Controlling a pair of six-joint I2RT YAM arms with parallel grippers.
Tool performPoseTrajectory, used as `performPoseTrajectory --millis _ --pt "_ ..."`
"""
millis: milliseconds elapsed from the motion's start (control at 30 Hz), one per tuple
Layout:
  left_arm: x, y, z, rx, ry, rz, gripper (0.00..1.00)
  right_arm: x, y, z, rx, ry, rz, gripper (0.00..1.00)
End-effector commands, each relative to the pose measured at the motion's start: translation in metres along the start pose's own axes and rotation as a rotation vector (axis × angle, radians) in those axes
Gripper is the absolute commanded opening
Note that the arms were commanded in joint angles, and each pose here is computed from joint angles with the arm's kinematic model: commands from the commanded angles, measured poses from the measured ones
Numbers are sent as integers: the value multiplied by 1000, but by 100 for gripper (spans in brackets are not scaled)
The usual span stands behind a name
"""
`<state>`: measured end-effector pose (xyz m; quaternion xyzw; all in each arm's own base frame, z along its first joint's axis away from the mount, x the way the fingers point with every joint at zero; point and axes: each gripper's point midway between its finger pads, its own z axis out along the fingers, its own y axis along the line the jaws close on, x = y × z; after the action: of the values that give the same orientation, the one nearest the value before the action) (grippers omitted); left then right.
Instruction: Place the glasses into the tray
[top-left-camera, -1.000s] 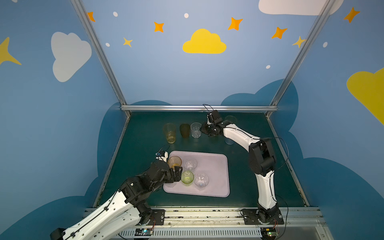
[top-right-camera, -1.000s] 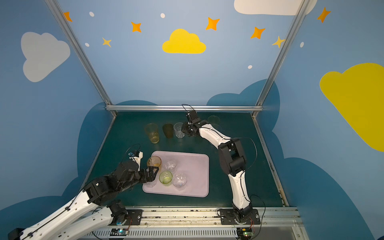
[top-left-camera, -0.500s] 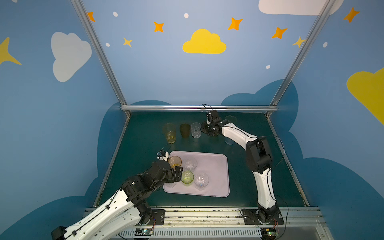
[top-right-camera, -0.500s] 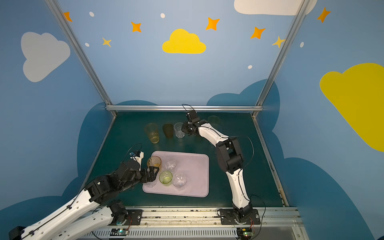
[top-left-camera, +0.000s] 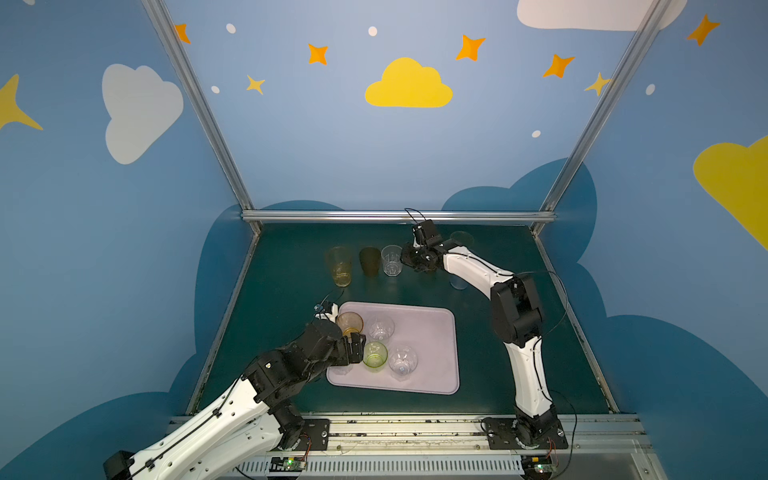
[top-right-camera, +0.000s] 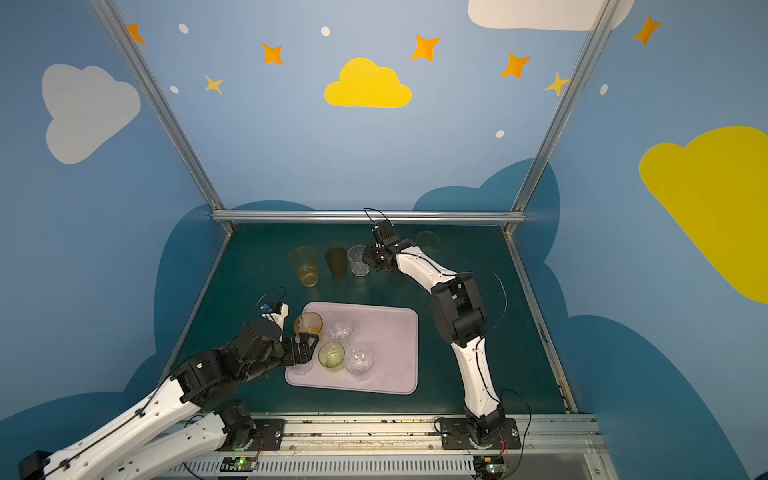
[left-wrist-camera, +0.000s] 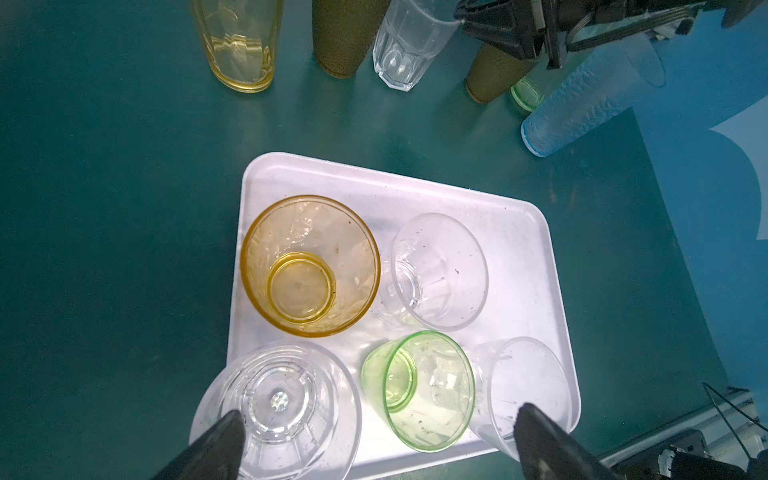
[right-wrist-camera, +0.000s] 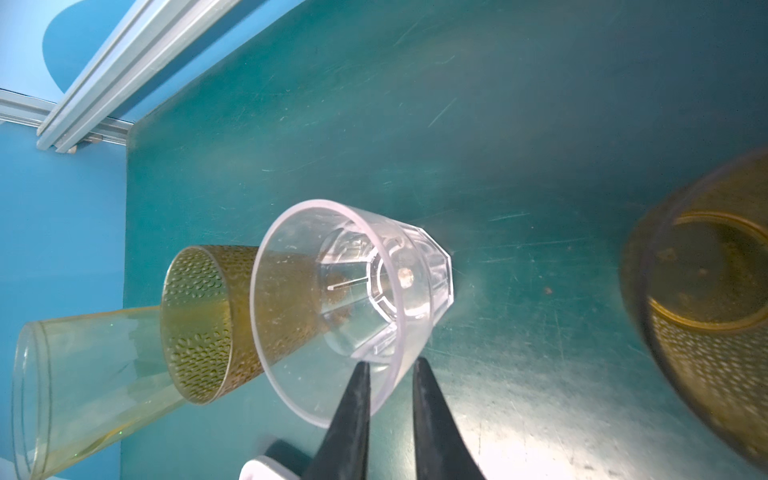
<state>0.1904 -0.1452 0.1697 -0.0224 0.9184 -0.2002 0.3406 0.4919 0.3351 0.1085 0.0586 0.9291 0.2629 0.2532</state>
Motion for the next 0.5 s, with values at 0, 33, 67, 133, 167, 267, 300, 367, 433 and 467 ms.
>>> performPoseTrajectory --millis 0,33,67,133,167,267,300,367,433,467 --pt "-5 1 -3 -6 -17 3 100 -1 -10 9 33 9 7 20" --pt "-4 2 -3 -10 -14 2 100 -1 -10 10 35 10 8 19" --pt "-4 2 -2 -10 -13 1 100 0 -10 11 36 11 6 19" --pt "-3 3 -2 -12 -11 2 100 0 -11 12 40 15 6 19" --pt "-4 3 -2 -13 -13 -1 100 -1 -12 13 41 14 9 19" --pt "-3 3 -2 -11 -15 0 100 -1 -11 14 37 18 8 18" --pt "-4 3 -2 -11 -17 -1 100 0 -12 15 39 20 9 18" --pt "-4 3 -2 -12 -18 0 100 0 -12 14 41 18 9 15" --pt "-4 3 -1 -14 -18 -1 100 0 -13 14 45 19 9 15" --pt "-4 3 -1 -14 -18 -1 100 -1 -14 14 49 18 9 15"
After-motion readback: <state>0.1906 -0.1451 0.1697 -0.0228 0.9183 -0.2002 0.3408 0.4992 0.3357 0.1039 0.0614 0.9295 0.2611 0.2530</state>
